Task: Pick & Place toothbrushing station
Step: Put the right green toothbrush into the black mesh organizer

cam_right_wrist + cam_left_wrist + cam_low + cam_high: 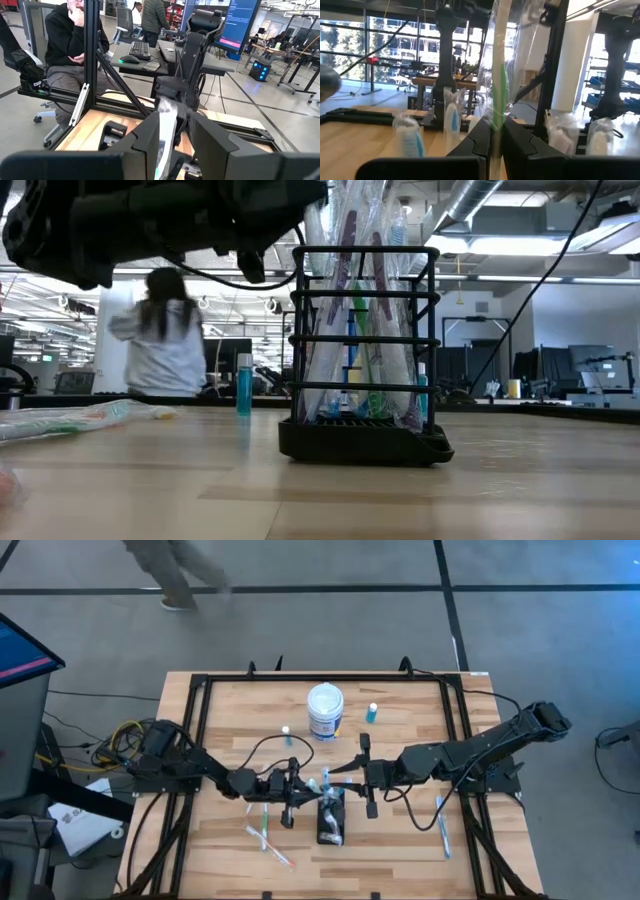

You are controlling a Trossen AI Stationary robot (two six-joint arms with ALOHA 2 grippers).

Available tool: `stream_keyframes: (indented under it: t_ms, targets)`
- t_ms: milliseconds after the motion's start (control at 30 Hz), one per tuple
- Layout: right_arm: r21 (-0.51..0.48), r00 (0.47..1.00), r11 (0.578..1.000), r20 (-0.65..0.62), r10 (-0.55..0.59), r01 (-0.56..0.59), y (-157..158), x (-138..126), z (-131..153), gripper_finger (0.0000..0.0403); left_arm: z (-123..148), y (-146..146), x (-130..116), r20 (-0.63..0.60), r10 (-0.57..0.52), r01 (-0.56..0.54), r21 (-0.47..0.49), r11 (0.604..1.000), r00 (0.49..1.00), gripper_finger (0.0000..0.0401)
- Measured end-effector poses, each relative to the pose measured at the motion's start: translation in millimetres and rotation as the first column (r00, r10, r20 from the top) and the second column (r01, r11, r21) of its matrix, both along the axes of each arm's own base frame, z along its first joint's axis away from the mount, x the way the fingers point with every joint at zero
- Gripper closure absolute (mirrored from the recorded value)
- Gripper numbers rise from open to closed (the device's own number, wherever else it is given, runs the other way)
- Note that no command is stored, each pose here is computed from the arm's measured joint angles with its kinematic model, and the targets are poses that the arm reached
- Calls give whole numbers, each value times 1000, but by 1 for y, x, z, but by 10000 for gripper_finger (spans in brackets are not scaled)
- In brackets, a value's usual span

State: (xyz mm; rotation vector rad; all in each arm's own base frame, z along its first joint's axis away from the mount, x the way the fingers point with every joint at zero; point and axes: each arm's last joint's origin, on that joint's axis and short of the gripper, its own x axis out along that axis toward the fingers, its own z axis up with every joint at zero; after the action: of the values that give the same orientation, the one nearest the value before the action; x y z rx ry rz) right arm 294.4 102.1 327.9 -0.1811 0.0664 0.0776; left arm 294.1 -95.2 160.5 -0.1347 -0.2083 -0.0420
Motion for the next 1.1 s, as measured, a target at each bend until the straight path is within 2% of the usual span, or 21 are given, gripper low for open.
stream_keyframes:
  t_ms: [700,1100]
  targets:
    - [-1,1000,1000,-3,0,0,0,0,0,301,-9,2,8,-11,44,-44,39,998,999,384]
    - [-1,1000,1000,-3,0,0,0,0,0,301,-27,3,11,-63,80,-77,42,996,995,384]
